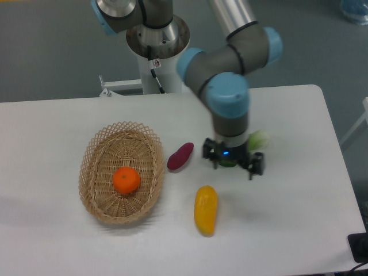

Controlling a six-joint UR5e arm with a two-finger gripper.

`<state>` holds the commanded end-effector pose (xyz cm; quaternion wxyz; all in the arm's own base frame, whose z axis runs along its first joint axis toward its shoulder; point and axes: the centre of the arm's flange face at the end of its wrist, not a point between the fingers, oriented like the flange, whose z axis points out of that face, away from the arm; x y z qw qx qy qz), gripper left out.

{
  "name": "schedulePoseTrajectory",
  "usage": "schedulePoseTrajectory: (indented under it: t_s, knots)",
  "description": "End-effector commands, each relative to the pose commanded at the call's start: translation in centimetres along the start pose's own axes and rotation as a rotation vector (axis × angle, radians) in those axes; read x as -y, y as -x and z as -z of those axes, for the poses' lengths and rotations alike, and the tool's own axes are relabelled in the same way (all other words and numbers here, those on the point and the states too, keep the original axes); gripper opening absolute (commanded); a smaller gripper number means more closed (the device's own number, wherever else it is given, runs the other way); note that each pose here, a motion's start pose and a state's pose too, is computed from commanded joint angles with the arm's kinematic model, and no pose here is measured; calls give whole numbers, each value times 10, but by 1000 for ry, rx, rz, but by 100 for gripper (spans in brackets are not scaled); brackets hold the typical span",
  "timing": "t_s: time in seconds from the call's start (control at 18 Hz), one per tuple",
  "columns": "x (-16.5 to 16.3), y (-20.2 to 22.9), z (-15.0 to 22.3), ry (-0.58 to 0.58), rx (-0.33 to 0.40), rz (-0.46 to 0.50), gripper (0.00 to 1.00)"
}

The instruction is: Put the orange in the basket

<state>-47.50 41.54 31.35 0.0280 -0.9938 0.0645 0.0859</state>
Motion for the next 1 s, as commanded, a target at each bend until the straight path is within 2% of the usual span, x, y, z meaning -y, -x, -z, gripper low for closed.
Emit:
schedulePoseTrajectory:
  t_s: [0.22,0.5,0.61,1.0]
  knots:
    - [-13,11,-3,7,3,-79,100]
    - [-20,16,-1,7,11,-96,100]
    - [-21,15,-3,8,9,-149,100]
    - [-27,16,-6,11,5,-151,100]
